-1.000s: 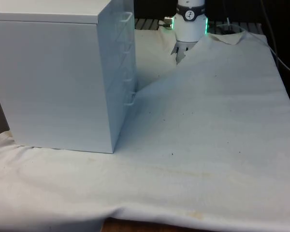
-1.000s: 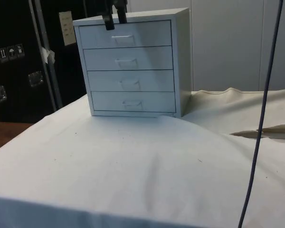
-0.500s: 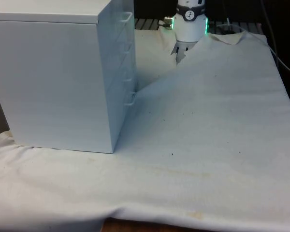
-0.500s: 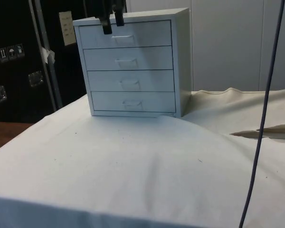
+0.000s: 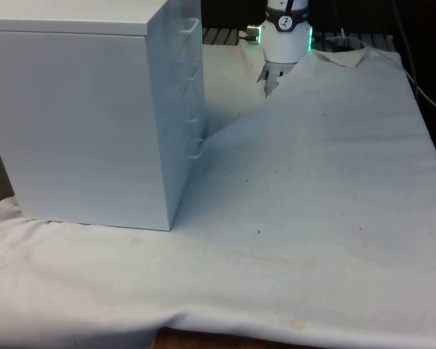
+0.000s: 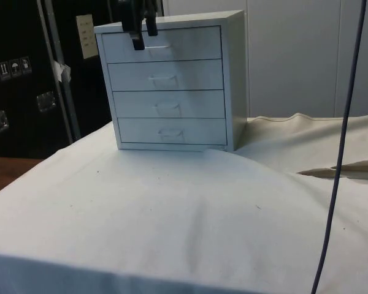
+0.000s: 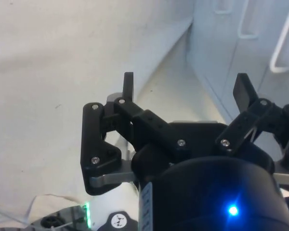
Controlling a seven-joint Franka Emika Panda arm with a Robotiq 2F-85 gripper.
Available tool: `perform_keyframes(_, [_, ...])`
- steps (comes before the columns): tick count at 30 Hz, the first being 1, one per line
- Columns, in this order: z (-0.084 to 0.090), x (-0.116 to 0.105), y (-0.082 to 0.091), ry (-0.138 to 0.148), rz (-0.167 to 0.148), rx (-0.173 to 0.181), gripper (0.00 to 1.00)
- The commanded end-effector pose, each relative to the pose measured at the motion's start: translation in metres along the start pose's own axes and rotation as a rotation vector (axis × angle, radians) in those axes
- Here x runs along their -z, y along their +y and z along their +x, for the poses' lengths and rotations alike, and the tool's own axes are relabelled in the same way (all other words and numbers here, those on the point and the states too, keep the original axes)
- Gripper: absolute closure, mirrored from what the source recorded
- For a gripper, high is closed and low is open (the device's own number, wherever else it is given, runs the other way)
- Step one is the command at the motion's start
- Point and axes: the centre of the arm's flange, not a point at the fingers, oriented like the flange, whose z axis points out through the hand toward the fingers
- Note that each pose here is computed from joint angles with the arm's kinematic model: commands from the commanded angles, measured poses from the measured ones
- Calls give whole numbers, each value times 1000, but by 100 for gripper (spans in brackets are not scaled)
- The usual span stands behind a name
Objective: Open the drawer, then close it.
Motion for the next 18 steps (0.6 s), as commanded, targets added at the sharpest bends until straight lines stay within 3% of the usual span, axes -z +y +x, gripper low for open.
perform_keyframes(1, [1, 0, 1, 5, -21, 4, 0])
perform_keyframes(5, [2, -2, 0, 1, -56, 13, 0])
perform_keyframes(6, [0, -2, 1, -3, -44, 14, 0])
perform_keyframes(7, [2, -3, 0, 3, -62, 15, 0])
perform_keyframes(14, [5, -12, -4, 22, -97, 17, 0])
perform_keyframes(15, [5, -12, -3, 8, -87, 17, 0])
perform_keyframes(16, [6, -13, -4, 24, -100, 16, 0])
perform_keyframes(18, [7, -19, -5, 25, -113, 17, 0])
